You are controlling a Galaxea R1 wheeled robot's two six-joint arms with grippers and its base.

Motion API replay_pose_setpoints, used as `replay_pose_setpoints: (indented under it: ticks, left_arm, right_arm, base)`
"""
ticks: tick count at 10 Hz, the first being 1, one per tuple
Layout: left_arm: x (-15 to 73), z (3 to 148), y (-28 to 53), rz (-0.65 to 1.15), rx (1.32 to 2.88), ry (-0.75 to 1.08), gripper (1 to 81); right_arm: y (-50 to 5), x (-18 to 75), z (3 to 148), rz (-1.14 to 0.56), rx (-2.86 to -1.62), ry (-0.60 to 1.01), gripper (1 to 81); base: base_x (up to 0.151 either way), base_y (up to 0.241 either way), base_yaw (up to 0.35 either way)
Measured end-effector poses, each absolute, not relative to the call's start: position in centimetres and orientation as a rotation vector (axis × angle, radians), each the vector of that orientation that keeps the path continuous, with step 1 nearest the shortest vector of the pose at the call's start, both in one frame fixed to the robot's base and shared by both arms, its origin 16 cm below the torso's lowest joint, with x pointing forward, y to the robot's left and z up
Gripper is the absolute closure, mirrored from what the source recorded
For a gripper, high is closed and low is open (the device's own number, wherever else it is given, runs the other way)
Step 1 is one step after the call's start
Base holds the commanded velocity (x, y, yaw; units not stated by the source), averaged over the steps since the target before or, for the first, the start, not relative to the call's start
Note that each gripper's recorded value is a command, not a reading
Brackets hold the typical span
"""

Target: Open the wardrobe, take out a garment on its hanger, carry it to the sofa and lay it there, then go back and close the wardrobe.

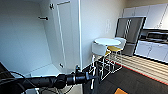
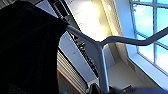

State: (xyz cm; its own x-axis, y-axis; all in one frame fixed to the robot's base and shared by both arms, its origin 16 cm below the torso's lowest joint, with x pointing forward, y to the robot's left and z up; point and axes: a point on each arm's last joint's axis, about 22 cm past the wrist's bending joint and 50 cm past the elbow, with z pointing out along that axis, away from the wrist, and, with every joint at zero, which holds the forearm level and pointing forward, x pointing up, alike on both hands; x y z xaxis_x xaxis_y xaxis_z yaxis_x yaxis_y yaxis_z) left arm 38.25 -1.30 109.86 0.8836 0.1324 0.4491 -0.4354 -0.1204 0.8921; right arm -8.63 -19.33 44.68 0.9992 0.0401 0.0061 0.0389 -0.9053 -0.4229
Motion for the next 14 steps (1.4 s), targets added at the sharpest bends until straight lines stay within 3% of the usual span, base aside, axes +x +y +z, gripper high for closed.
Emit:
replay_pose_setpoints:
  ticks: [14]
  left_arm:
    - [37.57, 109.86, -0.55, 0.498, 1.634, -0.255, 81.1]
  right_arm:
    - [-19.50, -8.11, 44.27, -0.006, -2.720, -0.059, 1.0]
  base:
    - [0.000, 0.000, -0.256]
